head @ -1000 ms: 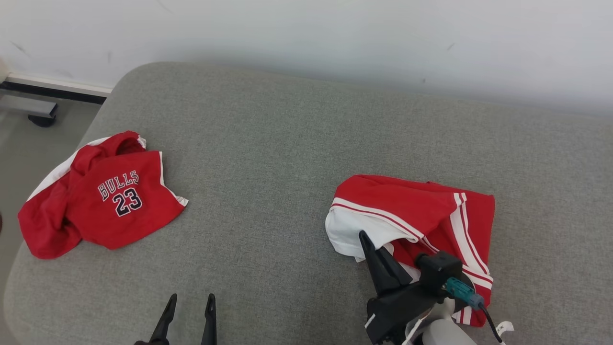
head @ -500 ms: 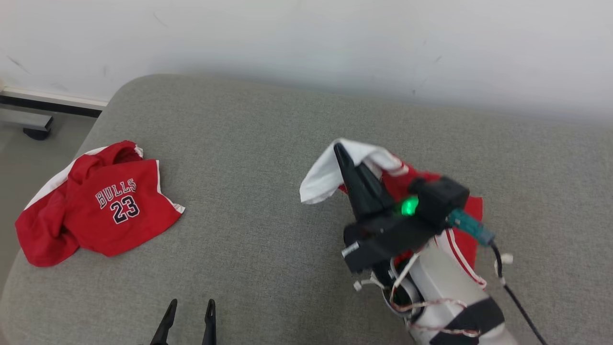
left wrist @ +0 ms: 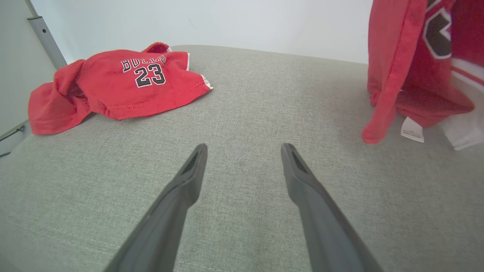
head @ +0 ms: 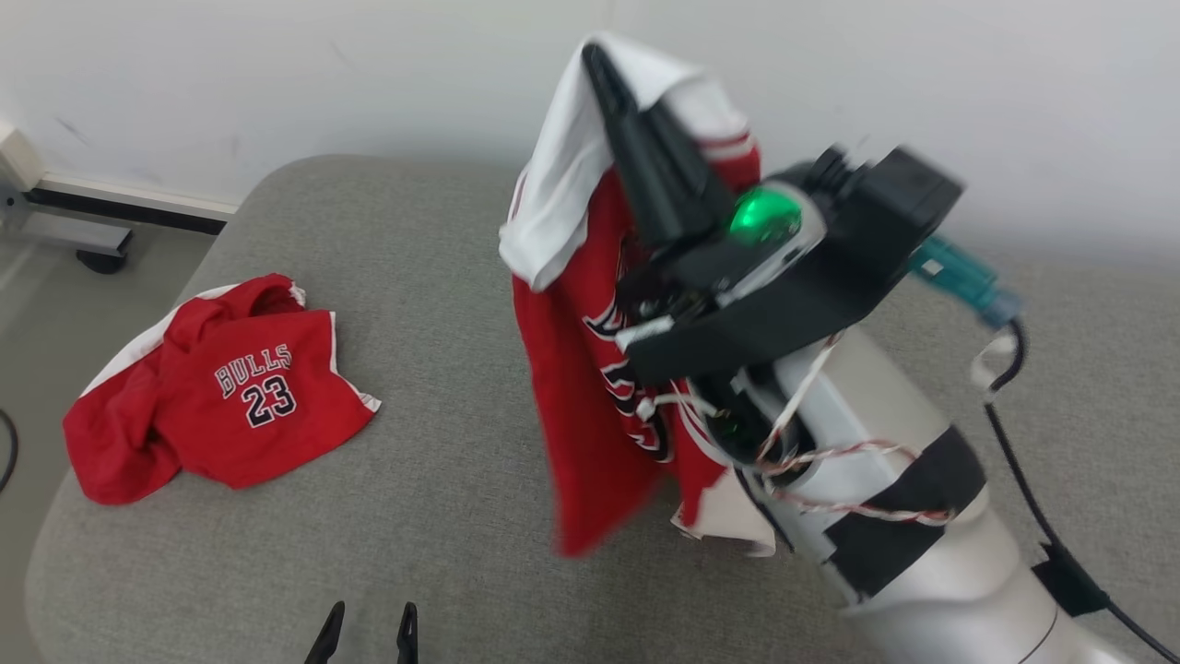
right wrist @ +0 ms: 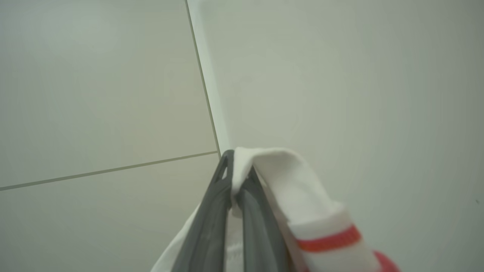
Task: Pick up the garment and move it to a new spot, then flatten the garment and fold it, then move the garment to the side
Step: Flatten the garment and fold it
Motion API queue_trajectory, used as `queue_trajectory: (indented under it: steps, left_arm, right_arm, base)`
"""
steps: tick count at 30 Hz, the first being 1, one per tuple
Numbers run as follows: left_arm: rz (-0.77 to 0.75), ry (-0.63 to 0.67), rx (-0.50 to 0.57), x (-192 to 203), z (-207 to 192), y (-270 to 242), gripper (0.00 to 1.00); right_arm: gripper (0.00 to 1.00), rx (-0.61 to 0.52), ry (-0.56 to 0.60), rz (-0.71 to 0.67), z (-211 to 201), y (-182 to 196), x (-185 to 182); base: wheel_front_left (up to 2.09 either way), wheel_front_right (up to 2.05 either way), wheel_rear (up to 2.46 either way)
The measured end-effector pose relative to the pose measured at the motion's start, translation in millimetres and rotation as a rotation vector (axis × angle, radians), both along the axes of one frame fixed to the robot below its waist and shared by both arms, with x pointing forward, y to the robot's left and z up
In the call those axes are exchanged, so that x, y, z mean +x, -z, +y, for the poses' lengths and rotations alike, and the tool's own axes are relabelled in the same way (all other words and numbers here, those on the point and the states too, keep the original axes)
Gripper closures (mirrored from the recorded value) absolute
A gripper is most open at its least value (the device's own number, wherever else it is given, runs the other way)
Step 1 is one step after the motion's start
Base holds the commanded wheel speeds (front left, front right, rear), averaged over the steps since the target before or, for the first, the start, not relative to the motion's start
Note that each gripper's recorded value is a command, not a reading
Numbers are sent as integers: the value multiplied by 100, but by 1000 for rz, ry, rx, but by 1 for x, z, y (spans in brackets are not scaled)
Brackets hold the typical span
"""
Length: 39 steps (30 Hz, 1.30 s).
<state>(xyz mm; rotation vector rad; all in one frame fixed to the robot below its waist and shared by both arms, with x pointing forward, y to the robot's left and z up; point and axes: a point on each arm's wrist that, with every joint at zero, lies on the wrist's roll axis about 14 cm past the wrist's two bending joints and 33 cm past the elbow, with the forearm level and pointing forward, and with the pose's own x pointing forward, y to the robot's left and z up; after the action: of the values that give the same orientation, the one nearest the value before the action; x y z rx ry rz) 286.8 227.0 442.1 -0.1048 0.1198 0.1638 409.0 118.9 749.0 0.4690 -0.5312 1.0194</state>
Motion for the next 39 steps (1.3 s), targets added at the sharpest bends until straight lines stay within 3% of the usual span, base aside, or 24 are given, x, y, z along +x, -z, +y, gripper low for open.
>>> queue_trajectory:
  steps: [6,10,16,17,23,28,33,34,35,36,39]
  left_arm:
    - [19,-22,-6,-11,4,6,0]
    - [24,-32,-11,-13,5,8,0]
    - [41,-35,-21,-11,5,12,0]
    - [41,-35,-21,-11,5,12,0]
    - [42,-3,-28,3,-4,12,0]
    - [56,0,-25,8,-5,14,0]
    - [71,7,-24,12,-7,17,0]
    - [85,8,-28,11,-8,21,0]
    - [91,7,-28,10,-8,23,0]
    - [98,8,-29,10,-9,24,0]
    - [104,4,-31,13,-9,25,0]
  right_arm:
    - [100,172,19,-1,-27,-47,12]
    - [100,181,150,36,-54,-38,44]
    - [100,29,410,198,-100,44,105]
    - [100,29,410,198,-100,44,105]
    - [100,-154,632,357,-163,129,149]
    - [100,-248,741,441,-199,169,174]
    - [100,-349,806,434,-219,176,199]
    - [98,-387,830,515,-233,192,210]
    - [11,-411,844,534,-239,199,214]
    - [0,-428,856,549,-245,203,218]
    - [0,-423,880,544,-251,202,227]
  base:
    - [0,0,0]
    - [0,0,0]
    - [0,0,0]
    - [0,0,0]
    - [0,0,0]
    - [0,0,0]
    - [0,0,0]
    - [0,0,0]
    - [0,0,0]
    - [0,0,0]
    - [0,0,0]
